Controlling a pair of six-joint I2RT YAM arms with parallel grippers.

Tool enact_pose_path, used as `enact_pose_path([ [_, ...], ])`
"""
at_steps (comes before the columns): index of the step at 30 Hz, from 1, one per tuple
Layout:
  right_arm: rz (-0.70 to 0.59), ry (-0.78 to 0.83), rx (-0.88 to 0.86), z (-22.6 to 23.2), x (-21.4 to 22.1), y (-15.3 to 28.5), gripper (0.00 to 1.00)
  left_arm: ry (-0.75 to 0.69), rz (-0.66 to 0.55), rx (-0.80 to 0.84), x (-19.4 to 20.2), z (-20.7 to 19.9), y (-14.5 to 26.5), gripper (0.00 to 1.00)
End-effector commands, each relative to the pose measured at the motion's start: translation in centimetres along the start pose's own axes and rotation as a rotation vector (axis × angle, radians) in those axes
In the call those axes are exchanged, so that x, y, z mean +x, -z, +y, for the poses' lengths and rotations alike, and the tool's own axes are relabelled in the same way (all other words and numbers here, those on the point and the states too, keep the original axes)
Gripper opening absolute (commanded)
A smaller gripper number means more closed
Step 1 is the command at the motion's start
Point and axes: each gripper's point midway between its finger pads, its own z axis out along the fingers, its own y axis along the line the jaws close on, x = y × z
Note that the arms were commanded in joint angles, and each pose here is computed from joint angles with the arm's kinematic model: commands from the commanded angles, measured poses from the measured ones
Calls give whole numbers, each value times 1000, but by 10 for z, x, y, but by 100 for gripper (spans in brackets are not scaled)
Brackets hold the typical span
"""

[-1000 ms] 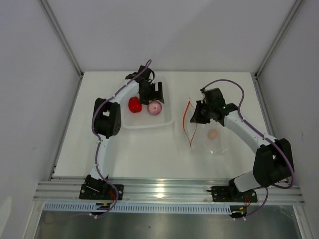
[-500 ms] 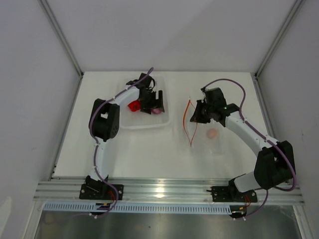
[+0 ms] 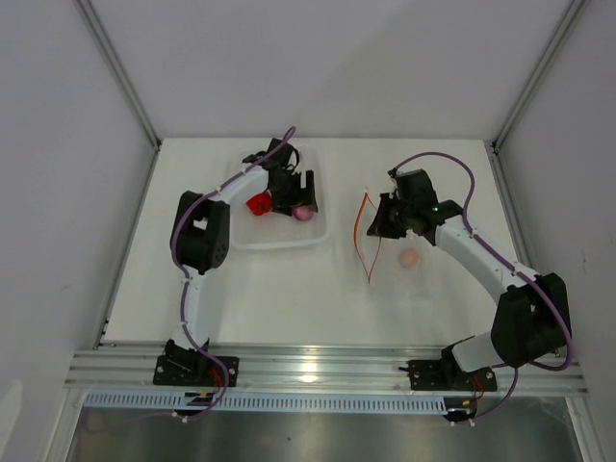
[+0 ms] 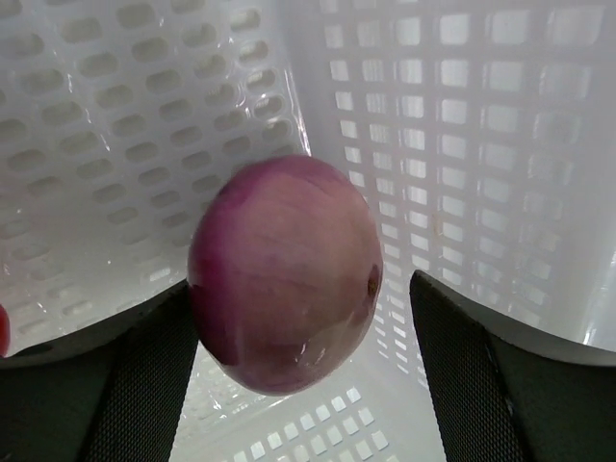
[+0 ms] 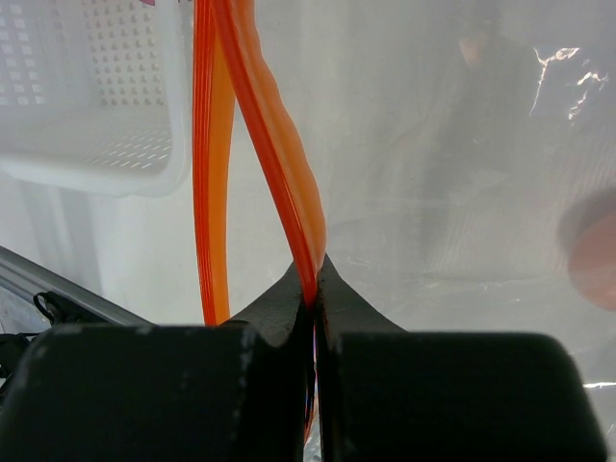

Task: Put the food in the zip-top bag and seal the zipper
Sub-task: Pick up the fake vegetable from the bin.

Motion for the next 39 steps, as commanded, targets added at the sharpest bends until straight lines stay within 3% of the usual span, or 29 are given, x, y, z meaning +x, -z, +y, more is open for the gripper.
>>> enact_pose_path([
  [1, -30, 21, -24, 8, -8, 10, 0, -9, -82, 19, -24, -14, 14, 87],
  [10, -29, 30, -18, 7, -10, 10, 0, -9, -77, 32, -34, -15, 9, 82],
  [16, -34, 26, -14, 5, -11, 11, 0, -15, -63, 41, -30, -15, 7, 72],
  [26, -33, 19, -22, 5, -10, 8, 0, -23, -42, 34, -12, -7, 5, 81],
  [30, -36, 15, -23, 6, -10, 9, 0, -22, -32, 32, -7, -4, 1, 79],
  [36, -34, 15, -21, 4, -9, 9, 0, -17, -40, 39, -9, -6, 1, 68],
  [39, -33, 17, -19, 5, -8, 8, 0, -10, -37, 50, -9, -8, 2, 47],
])
